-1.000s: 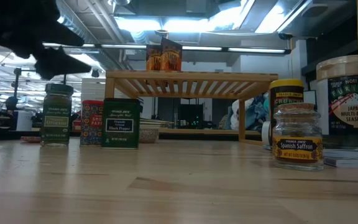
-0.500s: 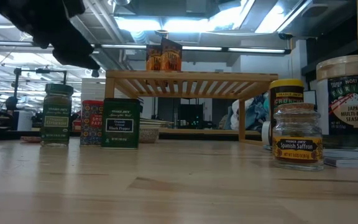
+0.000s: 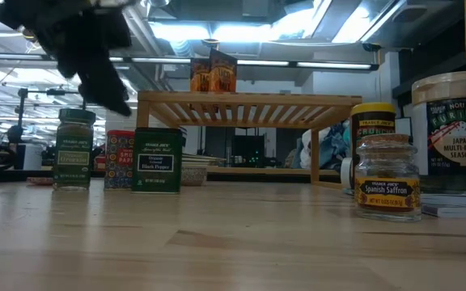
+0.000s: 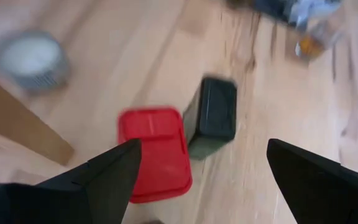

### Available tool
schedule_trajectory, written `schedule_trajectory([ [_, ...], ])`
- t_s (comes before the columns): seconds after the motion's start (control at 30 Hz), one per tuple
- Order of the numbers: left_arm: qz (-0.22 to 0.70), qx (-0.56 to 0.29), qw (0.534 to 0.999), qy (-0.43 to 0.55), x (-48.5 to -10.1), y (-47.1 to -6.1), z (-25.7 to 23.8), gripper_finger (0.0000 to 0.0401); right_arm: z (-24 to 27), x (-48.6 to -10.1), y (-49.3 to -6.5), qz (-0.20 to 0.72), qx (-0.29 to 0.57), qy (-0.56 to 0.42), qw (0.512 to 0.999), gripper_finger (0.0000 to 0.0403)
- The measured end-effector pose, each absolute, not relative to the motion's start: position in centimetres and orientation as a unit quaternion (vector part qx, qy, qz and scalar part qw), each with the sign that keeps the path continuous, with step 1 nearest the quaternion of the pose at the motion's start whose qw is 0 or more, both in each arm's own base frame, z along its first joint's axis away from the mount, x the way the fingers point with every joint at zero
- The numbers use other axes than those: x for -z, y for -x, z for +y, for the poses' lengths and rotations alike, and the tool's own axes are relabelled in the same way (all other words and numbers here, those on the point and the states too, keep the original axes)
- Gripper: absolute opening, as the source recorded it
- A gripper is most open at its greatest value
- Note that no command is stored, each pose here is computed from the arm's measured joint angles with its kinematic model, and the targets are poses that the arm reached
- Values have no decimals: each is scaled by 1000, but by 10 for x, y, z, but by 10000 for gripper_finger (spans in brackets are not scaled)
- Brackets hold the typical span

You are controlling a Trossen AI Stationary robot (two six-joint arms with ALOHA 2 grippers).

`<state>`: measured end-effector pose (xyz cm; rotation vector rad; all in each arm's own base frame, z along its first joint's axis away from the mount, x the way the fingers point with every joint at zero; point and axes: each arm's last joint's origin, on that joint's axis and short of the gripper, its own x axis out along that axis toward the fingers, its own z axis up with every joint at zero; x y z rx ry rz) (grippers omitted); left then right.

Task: Shelf spices
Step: Put the red seasoning can on the shelf

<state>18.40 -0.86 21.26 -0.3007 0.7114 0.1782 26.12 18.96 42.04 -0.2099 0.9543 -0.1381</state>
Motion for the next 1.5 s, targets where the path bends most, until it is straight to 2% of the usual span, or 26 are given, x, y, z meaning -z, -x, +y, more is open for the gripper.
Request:
schedule_trajectory([
  [0.13,392,-77,906,136,-196,-195,-6,340,190,-420,-261,458,66,101,881,133],
  [0.4,400,-86,904,127,-188,-206,2,340,189,-420,-261,458,67,101,881,133],
  [0.9,387,-83,915,75,-232,-217,7,340,189,-420,-261,458,67,102,881,133],
  [1.5,418,-131,896,79,-227,-211,26,340,190,-420,-261,458,67,102,881,133],
])
